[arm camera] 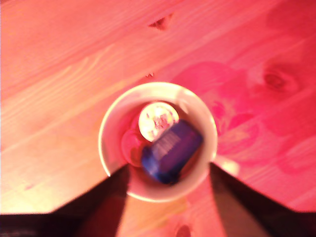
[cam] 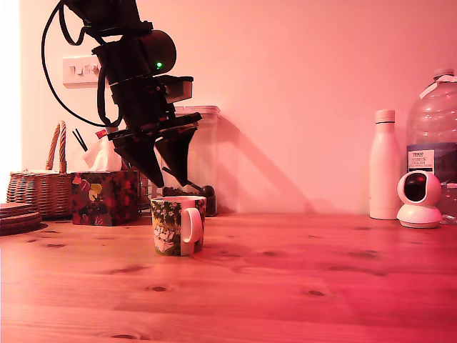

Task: Pick up the coffee capsules from the table one by one and drop them inside the nearest coffee cup

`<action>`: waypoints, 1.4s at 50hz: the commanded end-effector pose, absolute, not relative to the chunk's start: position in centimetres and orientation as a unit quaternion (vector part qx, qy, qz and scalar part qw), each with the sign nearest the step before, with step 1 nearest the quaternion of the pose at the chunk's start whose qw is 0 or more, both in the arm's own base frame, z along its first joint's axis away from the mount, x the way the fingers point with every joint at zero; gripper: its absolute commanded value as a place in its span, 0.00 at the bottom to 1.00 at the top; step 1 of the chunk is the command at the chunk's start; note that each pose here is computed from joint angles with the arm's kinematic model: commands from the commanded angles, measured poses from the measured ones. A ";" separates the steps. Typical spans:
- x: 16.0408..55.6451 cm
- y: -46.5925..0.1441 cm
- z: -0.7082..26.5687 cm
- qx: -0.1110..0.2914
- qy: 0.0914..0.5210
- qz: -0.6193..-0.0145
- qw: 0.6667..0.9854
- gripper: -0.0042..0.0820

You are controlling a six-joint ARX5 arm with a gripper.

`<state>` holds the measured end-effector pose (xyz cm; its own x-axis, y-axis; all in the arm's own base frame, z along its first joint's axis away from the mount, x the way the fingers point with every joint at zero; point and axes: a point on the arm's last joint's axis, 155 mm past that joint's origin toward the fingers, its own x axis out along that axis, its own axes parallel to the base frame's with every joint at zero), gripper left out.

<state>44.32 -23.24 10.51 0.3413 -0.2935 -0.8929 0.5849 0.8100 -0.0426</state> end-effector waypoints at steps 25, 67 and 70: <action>44.9 -24.0 13.4 0.155 0.460 -0.293 0.824 0.07; 40.0 -20.8 28.8 0.080 0.206 -0.306 0.926 0.03; 39.3 -20.5 28.7 0.077 0.199 -0.305 0.928 0.03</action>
